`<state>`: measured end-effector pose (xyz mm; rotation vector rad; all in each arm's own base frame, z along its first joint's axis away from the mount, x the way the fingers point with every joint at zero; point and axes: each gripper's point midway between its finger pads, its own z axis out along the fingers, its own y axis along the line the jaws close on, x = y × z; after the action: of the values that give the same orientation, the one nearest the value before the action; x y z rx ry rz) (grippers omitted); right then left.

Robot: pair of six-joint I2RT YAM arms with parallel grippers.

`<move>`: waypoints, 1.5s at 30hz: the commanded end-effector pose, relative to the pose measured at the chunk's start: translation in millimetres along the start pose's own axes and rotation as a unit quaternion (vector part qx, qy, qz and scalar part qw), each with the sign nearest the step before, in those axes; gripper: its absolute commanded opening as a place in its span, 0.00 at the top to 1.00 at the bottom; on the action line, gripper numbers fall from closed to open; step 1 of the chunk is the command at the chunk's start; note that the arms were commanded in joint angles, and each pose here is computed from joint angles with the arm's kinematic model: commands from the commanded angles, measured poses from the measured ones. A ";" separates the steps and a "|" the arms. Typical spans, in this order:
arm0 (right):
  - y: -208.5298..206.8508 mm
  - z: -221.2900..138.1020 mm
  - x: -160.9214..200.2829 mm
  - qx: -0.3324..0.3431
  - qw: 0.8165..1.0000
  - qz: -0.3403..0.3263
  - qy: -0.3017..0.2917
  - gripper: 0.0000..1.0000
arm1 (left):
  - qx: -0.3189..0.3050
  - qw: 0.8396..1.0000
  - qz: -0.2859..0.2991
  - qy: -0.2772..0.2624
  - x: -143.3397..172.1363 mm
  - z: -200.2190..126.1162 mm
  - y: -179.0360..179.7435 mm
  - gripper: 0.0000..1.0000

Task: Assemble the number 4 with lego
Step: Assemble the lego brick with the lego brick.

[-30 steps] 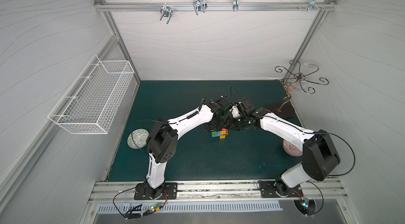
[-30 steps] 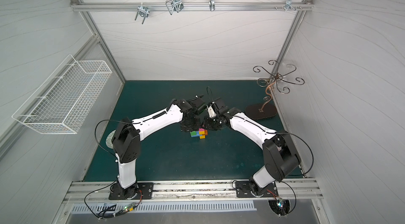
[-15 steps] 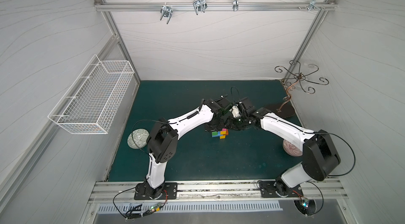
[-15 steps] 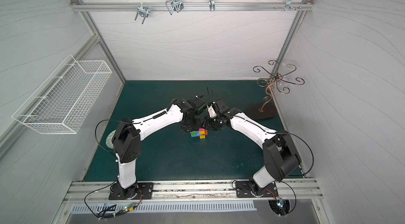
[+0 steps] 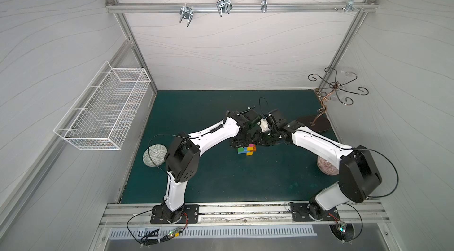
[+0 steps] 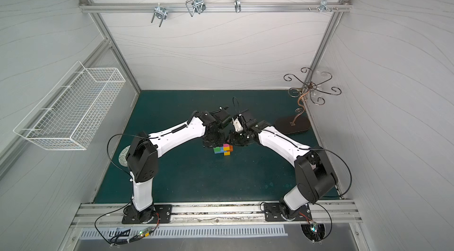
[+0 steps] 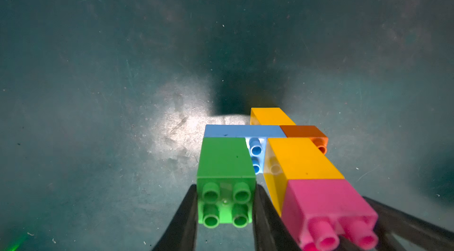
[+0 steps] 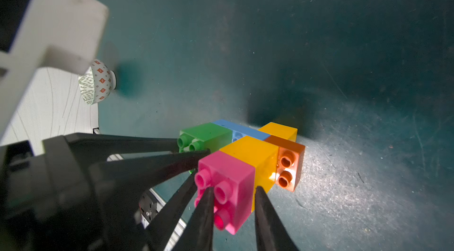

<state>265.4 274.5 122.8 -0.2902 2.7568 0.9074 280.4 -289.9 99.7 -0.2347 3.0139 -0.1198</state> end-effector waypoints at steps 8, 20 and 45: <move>-56.1 10.9 49.0 0.098 0.991 0.042 0.082 0.71 | -0.008 1.000 -0.003 0.008 0.6 25.2 -8.6 0.94; -54.6 11.0 48.2 0.095 0.991 0.040 0.082 0.70 | -0.007 1.000 0.004 -0.002 -4.4 15.4 -10.2 0.78; -53.1 11.3 47.4 0.092 0.992 0.039 0.082 0.69 | -0.008 1.000 0.006 -0.014 -6.7 1.6 -6.6 0.46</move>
<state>264.7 272.4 122.2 -0.2862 2.7655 0.9125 281.3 -289.4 92.0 -0.2171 3.0283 -0.0670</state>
